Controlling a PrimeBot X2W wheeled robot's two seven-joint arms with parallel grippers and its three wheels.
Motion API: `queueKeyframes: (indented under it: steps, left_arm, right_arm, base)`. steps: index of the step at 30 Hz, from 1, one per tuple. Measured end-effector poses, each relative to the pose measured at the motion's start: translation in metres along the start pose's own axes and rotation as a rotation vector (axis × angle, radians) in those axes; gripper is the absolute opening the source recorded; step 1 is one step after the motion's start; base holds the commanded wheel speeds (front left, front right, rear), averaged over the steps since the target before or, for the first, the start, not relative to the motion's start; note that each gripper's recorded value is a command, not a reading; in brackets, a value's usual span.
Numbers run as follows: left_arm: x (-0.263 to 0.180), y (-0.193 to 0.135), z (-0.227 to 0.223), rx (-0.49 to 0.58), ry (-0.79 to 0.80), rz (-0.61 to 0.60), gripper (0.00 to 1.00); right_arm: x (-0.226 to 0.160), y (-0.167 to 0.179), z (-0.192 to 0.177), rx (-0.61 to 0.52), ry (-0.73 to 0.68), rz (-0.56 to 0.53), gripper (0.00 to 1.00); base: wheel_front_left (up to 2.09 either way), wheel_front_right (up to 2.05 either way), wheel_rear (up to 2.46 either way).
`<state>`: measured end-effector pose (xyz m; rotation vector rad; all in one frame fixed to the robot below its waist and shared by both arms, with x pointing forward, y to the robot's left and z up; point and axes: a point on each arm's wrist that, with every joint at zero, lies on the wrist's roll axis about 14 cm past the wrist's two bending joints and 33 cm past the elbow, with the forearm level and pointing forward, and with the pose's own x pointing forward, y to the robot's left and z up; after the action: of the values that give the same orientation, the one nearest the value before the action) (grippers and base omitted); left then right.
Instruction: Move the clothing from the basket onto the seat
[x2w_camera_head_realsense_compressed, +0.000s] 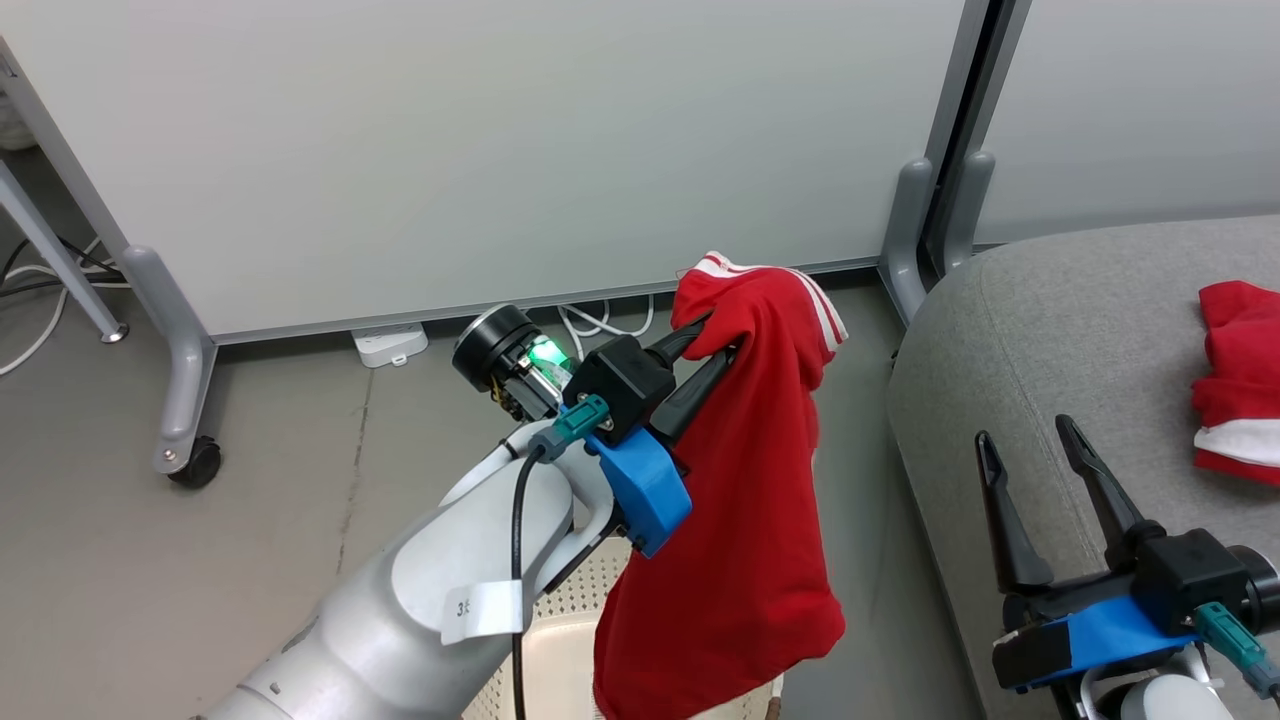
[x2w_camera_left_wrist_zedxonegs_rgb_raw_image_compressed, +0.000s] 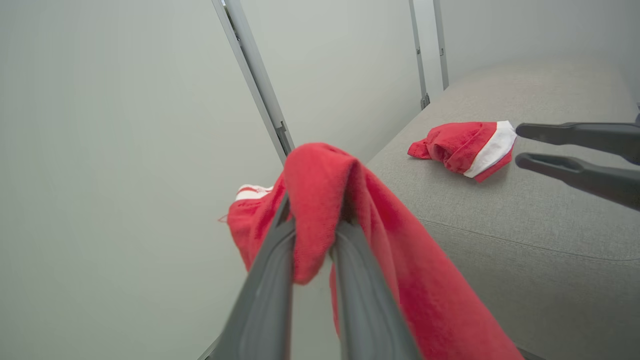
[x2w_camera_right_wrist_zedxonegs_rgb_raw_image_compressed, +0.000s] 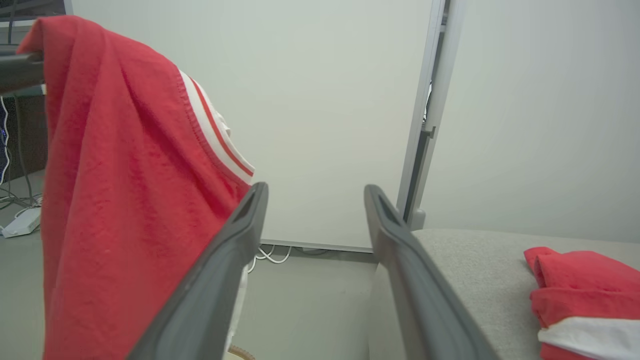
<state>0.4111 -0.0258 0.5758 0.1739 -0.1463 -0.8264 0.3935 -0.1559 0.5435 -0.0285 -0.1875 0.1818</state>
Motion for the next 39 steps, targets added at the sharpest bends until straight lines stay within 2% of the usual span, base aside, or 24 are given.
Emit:
queueKeyframes:
  steps: [10,26,32,39]
  left_arm:
    - [-0.003,0.002,-0.001,-0.001,0.003,0.002,0.0]
    - [0.008,-0.006,-0.009,-0.021,0.015,-0.029,0.0]
    - [0.01,-0.008,-0.01,-0.027,0.015,-0.035,0.0]
    - [0.014,-0.01,-0.01,-0.031,0.01,-0.047,0.0]
  right_arm:
    - [0.003,0.017,0.002,0.012,-0.008,0.048,1.0]
    - [0.038,0.086,0.023,0.008,-0.079,0.286,1.0]
    - [0.051,0.103,0.012,-0.002,-0.044,0.347,1.0]
    - [0.06,0.111,-0.025,-0.025,0.072,0.384,1.0]
  base:
    - [0.0,0.0,0.0]
    - [0.0,0.0,0.0]
    - [0.0,0.0,0.0]
    - [0.0,0.0,0.0]
